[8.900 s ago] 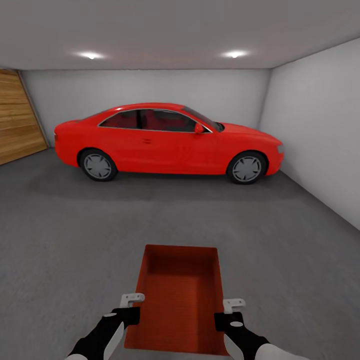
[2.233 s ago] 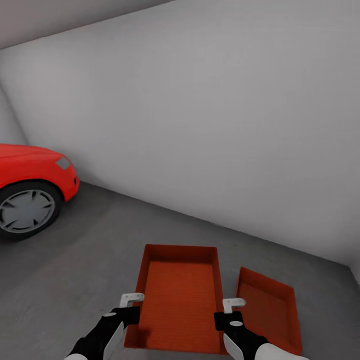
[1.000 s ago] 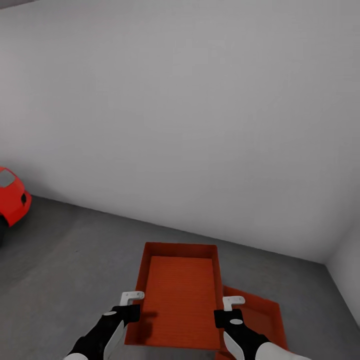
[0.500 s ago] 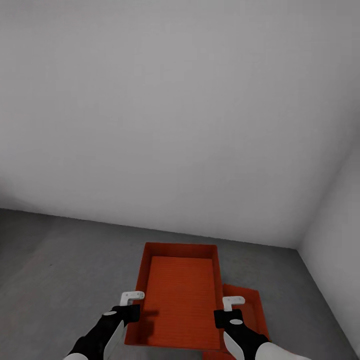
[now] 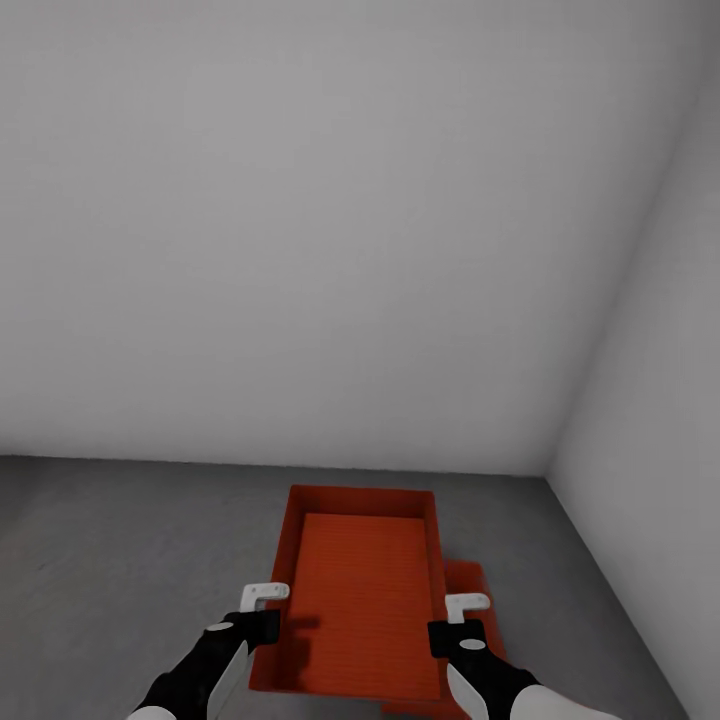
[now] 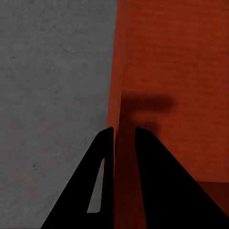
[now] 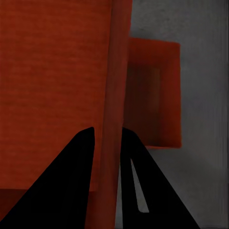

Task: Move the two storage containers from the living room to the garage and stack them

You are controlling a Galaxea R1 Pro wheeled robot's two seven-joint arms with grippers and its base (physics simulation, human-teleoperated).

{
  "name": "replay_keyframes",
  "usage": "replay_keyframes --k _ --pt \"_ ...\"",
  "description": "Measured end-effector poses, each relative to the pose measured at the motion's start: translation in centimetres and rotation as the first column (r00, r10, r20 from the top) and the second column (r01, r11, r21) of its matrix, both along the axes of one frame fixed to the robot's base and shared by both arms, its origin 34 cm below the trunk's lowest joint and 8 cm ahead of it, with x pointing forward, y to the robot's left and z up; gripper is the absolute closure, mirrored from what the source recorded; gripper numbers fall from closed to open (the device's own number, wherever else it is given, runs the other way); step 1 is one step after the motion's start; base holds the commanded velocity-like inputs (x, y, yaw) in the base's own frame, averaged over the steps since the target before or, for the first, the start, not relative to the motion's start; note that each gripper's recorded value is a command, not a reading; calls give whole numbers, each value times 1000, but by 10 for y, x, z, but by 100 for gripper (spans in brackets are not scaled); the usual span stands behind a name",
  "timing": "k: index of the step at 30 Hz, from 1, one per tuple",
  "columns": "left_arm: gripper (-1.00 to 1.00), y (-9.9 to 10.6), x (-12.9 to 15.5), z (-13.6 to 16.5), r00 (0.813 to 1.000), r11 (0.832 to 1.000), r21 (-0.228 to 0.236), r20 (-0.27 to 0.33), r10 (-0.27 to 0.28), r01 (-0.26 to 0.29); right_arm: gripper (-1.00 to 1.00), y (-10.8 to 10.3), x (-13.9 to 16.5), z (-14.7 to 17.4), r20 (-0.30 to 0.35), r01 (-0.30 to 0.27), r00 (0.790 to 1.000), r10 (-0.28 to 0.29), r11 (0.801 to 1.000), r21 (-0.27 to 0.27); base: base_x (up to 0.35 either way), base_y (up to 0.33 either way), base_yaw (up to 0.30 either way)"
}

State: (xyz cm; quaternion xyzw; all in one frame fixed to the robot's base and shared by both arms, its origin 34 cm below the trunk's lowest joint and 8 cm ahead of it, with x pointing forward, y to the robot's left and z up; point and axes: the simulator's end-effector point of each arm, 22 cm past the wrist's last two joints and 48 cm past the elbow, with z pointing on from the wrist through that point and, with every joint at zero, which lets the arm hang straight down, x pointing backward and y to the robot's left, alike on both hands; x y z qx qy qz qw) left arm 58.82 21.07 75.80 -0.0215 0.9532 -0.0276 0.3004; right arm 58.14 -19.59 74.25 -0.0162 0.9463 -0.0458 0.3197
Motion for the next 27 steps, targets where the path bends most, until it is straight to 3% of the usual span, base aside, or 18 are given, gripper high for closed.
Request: replay_keyframes --k 8,27 --pt "100 0 -1 0 1000 1000 0 -2 0 0 100 0 -1 0 -2 0 1000 0 1000 0 9 -2 -229" --pt "100 0 -5 -4 1000 1000 -1 -14 3 -3 100 0 -5 -3 -13 0 1000 0 1000 -1 216 -119 -8"
